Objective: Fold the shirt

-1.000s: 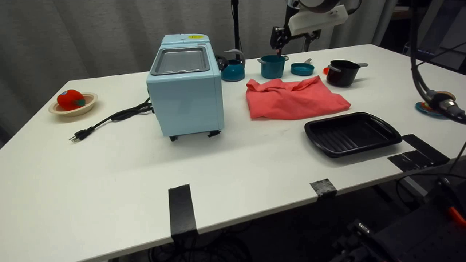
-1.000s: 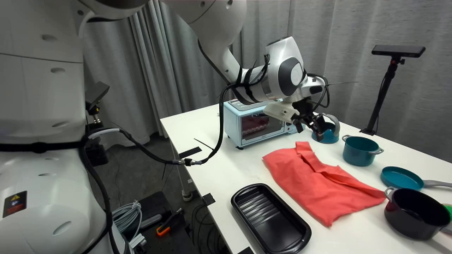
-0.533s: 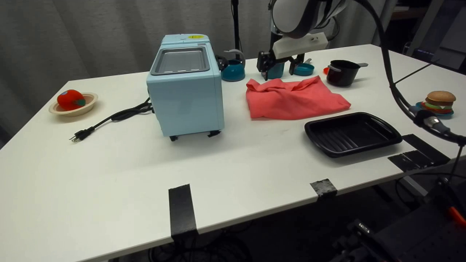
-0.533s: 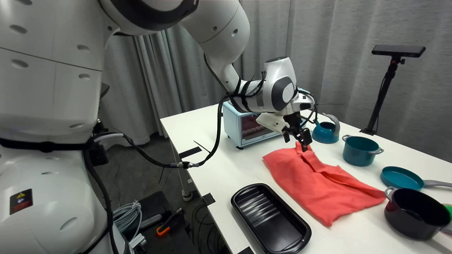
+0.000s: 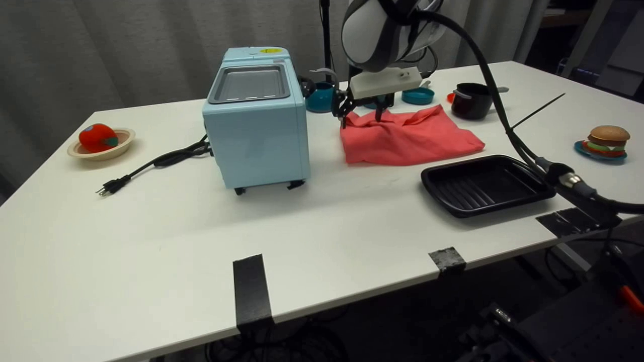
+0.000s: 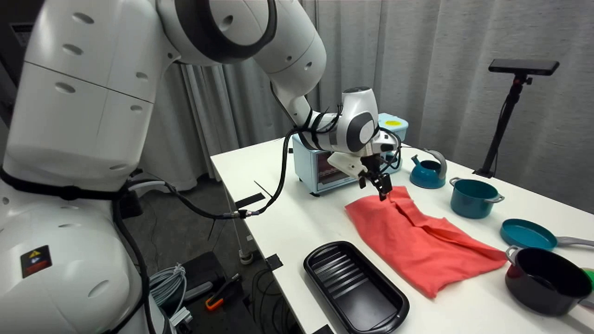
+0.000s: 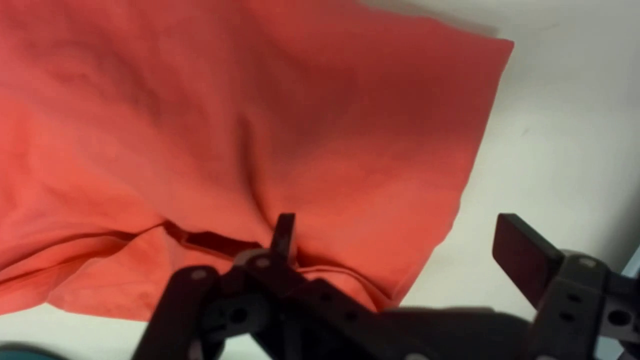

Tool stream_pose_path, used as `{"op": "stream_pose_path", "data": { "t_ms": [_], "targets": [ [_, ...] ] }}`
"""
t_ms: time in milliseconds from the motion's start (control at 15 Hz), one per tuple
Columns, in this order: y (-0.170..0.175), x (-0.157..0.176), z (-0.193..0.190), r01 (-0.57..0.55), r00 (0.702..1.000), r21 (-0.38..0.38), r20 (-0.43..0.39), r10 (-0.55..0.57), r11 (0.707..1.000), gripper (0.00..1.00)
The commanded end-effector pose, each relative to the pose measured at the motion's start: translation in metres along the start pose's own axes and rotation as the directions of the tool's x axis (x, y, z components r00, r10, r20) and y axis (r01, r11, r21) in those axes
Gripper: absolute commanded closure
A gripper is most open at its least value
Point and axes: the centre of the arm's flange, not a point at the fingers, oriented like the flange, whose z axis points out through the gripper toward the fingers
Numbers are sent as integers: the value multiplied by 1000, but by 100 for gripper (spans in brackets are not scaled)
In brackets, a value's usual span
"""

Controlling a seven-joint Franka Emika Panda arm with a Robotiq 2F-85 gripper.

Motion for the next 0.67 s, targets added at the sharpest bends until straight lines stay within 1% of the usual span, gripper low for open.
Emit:
{"op": "stream_pose_path", "data": {
  "t_ms": [0, 267, 600],
  "targets": [
    [-9, 17, 24, 17, 999, 11, 41, -17, 1000, 0],
    [-15, 8, 43, 30, 997, 13, 70, -31, 999, 0],
    [-13, -3, 60, 24, 993, 2, 113, -25, 1000, 0]
  ]
}}
